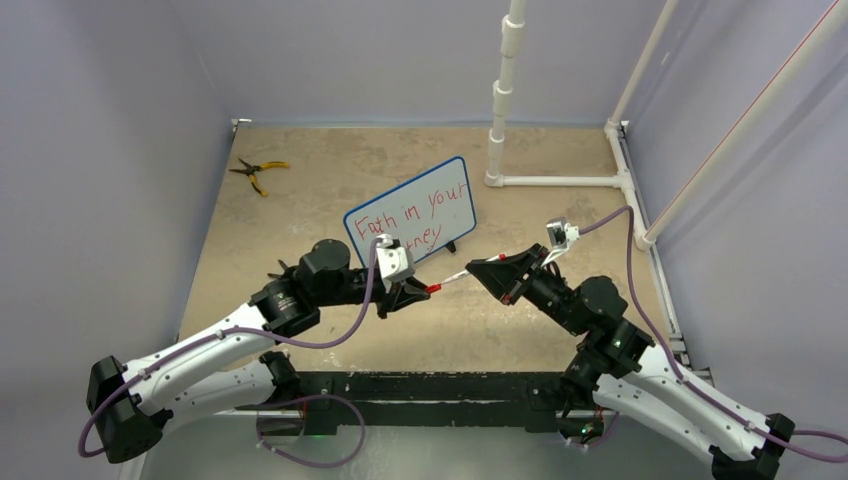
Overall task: Write a sentence on the whiteboard
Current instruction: Close the whiteboard marker at the center of the board.
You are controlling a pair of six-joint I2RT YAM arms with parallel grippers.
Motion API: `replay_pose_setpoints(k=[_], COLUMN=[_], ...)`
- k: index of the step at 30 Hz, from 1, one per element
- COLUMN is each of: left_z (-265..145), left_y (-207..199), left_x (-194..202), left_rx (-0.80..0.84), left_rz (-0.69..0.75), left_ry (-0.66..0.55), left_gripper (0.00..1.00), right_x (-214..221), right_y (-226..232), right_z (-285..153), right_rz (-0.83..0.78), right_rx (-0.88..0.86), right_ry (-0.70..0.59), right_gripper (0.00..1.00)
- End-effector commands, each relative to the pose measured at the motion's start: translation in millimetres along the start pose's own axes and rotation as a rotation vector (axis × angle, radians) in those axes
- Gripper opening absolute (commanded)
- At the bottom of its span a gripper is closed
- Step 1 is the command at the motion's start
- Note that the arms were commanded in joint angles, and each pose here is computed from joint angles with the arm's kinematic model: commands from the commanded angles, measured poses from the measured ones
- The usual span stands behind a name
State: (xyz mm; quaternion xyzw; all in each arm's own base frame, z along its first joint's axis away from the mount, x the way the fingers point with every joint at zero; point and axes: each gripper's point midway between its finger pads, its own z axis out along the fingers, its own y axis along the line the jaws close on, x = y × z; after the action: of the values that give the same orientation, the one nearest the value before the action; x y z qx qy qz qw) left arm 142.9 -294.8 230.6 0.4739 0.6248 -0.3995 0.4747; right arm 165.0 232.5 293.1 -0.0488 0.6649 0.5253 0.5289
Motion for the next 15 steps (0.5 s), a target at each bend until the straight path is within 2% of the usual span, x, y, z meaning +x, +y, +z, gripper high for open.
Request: replay_pose_setpoints(k=[1, 15], left_z=[-2.8, -2.7], left_y=[0.9, 0.8], left_x=[-13.5, -12.9], left_rx=[-0.008, -0.007], left_rz=[0.016, 0.016], left_ry=[-0.052, -0.053], left_gripper=[0.00, 0.00], right_x=[-18.2, -19.2], right_y=[15.2, 16.8], right_z=[-1.9, -1.2], right_rz=[-0.001, -0.003], right_rx=[-0.039, -0.047], right_ry=[-0.045, -0.049], right_gripper=[0.00, 0.00])
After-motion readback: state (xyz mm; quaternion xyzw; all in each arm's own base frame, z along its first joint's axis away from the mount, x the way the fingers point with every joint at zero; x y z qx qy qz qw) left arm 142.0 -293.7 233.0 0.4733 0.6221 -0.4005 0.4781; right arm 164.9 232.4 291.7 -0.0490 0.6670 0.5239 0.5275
